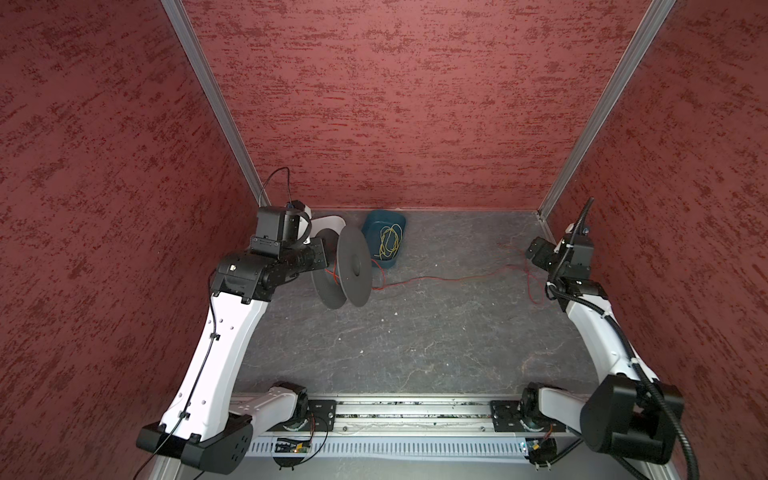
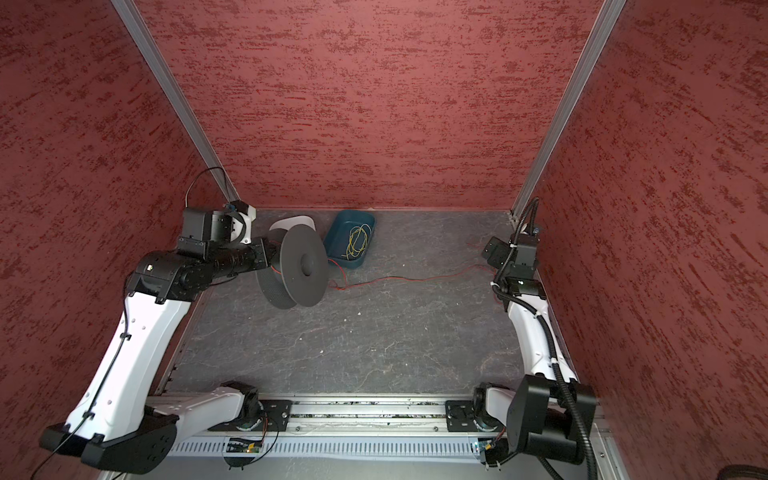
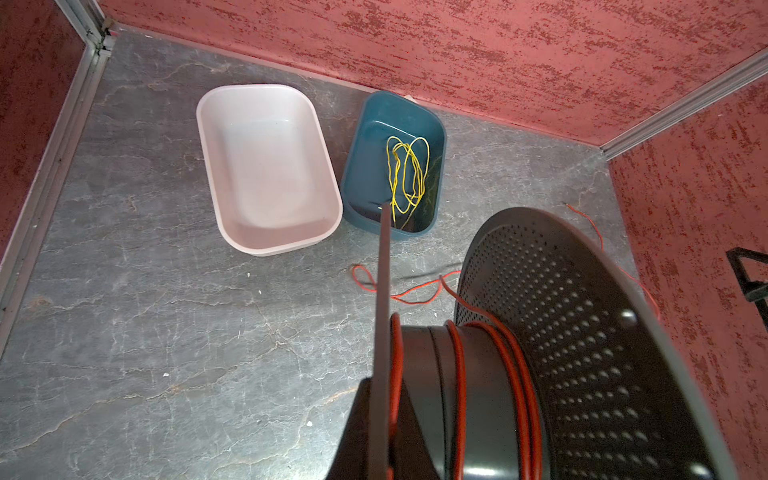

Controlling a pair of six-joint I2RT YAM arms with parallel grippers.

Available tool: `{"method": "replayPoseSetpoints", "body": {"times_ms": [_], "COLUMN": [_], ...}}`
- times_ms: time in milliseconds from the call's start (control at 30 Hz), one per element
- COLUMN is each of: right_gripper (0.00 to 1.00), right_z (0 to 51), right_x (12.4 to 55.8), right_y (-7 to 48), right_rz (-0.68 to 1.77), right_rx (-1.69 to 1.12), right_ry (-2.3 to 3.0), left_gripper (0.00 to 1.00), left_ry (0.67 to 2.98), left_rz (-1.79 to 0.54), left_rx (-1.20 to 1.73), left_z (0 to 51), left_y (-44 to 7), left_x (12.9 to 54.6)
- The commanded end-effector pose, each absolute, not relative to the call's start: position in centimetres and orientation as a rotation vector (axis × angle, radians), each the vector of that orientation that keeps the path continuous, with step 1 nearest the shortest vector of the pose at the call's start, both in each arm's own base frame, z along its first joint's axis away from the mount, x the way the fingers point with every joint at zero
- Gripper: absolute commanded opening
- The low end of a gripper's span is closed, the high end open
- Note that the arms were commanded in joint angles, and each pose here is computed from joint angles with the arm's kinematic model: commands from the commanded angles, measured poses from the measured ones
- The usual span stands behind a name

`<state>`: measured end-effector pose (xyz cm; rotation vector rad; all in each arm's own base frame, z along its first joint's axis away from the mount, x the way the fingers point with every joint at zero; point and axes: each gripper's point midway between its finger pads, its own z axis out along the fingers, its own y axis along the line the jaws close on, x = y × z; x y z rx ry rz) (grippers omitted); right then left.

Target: Wrap the cables

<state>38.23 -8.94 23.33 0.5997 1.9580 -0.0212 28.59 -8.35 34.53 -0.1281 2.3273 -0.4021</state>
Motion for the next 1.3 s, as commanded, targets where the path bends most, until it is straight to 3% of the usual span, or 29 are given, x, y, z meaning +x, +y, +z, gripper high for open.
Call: {"method": "replayPoseSetpoints", "body": {"times_ms": [0,300,700,1267], "right_gripper": [0.99,0.91,0.86,0.74], "right_z": [25.0,23.2,15.7,11.5], "right_x": [38.7,39.9,38.5,34.7], "right_y": [-7.2,7.2,21.4,31.1], "right_rz": [0.023,0.516,1.135,1.612], "right_rx": [0.518,0.02,-0.01,0.046], "right_ry": [1.898,1.901,2.059,2.215], "left_gripper": [0.0,0.0,0.0,0.0], "left_ry": [2.241,2.181,2.112,2.065], "left_rz": [-0.515,-0.613,-0.691,-0.724], "left_rx": [-0.08,-0.005,0.097,0.204], "left_z": [37.2,39.6,41.2,41.6], "left_y": [-10.0,-11.8,-13.8,-16.2], "left_x": [28.8,28.3,28.1,28.0]}}
